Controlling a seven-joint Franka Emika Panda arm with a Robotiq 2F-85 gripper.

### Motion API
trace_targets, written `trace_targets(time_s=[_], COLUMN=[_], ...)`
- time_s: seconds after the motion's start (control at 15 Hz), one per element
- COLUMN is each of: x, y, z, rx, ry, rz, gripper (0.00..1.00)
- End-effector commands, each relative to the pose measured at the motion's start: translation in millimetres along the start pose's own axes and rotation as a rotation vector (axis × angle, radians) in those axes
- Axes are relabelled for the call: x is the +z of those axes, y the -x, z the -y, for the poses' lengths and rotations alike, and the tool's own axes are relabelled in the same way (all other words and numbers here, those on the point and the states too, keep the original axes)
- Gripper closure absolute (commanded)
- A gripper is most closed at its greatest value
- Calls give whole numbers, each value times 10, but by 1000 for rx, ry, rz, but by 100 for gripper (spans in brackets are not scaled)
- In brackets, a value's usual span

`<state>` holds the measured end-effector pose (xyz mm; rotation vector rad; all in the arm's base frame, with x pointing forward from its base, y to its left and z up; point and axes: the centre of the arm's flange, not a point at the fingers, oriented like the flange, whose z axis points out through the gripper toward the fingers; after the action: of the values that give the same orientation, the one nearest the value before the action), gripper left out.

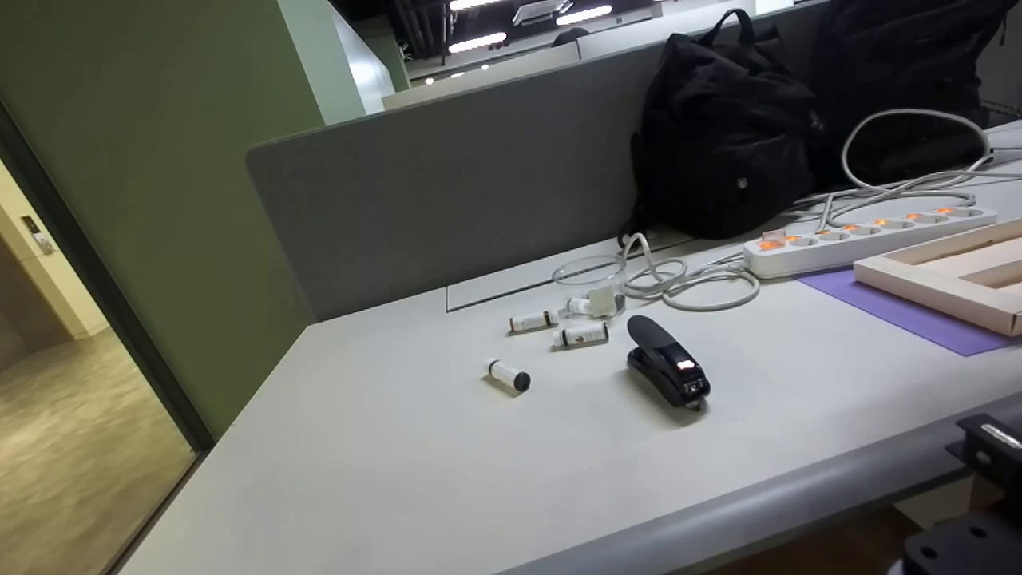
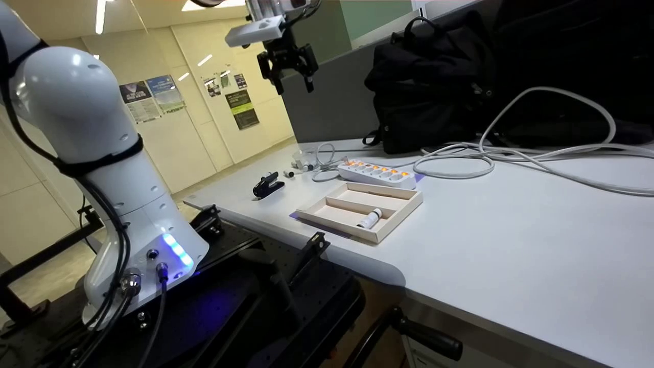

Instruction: Press the stapler

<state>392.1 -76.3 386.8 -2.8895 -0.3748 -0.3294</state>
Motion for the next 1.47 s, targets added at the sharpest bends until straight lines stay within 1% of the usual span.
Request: trace_targets(time_s=[0.0,0.13,0.2,0.27,0.33,0.4,0.47,0.6,0.67,0.73,0.8,0.87,0.93,1.07,1.13,1.4], x=[505,823,991,1154,1296,1409,1525,1697,1771,1844,1898,1908,1678,1809,1850,1871], y=[-188,-196,-197,-191,-192,-201,-205,-175,-173,-195,-260,-319,-106,-186,-208,-232], z=[871,1386,1643,1877,2057,2226,2389,2645,2756,2847,2928,2973,2976,2992,2987,2988], rx=[-116,-215,-265,-316,-379,-410,-450,-540,-585,-623,-634,-638,-621,-630,-631,-633], ry=[11,21,27,27,-9,-21,-48,-66,-65,-60,-34,-16,-32,-20,-16,-15], rz=[35,35,23,-3,-35,-57,-73,-113,-129,-139,-140,-128,-120,-113,-110,-109], gripper=[0,0,21,26,32,41,47,62,67,76,81,89,70,85,89,89])
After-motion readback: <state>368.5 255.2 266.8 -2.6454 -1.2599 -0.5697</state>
